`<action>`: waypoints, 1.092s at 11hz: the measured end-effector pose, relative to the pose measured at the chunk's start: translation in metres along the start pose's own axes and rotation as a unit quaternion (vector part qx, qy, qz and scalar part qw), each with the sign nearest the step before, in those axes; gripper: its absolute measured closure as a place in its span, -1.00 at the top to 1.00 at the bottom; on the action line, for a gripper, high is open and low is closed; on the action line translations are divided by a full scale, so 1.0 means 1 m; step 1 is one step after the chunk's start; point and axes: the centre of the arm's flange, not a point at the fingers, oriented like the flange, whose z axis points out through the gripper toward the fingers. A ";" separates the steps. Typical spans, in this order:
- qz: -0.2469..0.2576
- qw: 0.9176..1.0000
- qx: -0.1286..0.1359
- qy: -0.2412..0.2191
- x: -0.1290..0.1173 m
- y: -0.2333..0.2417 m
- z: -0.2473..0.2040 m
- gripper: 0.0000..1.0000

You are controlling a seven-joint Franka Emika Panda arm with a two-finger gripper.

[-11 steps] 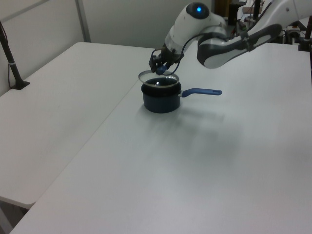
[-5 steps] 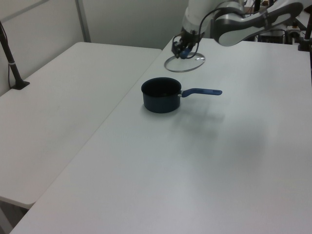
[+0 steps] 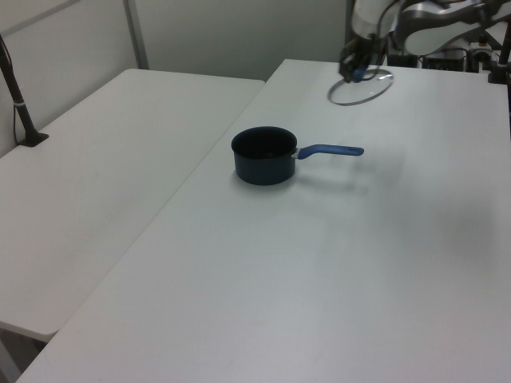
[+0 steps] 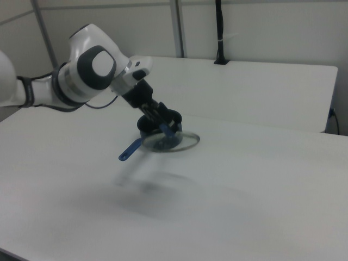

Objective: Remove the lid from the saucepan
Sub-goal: 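Lift the glass lid off the pot and carry it beyond the handle tip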

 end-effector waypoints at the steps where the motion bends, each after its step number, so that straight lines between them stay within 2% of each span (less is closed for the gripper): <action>1: -0.014 1.000 -0.003 -0.010 -0.019 0.018 -0.002 0.31; 3: -0.052 0.998 0.013 -0.016 -0.064 0.035 -0.006 0.31; 5: -0.085 0.996 0.026 -0.029 -0.118 0.031 0.001 0.31; 6: -0.100 0.994 0.030 -0.035 -0.136 0.023 0.004 0.31; 10: -0.182 0.980 0.039 -0.073 -0.181 -0.038 0.028 0.31; 12: -0.206 0.974 0.039 -0.091 -0.193 -0.059 0.044 0.31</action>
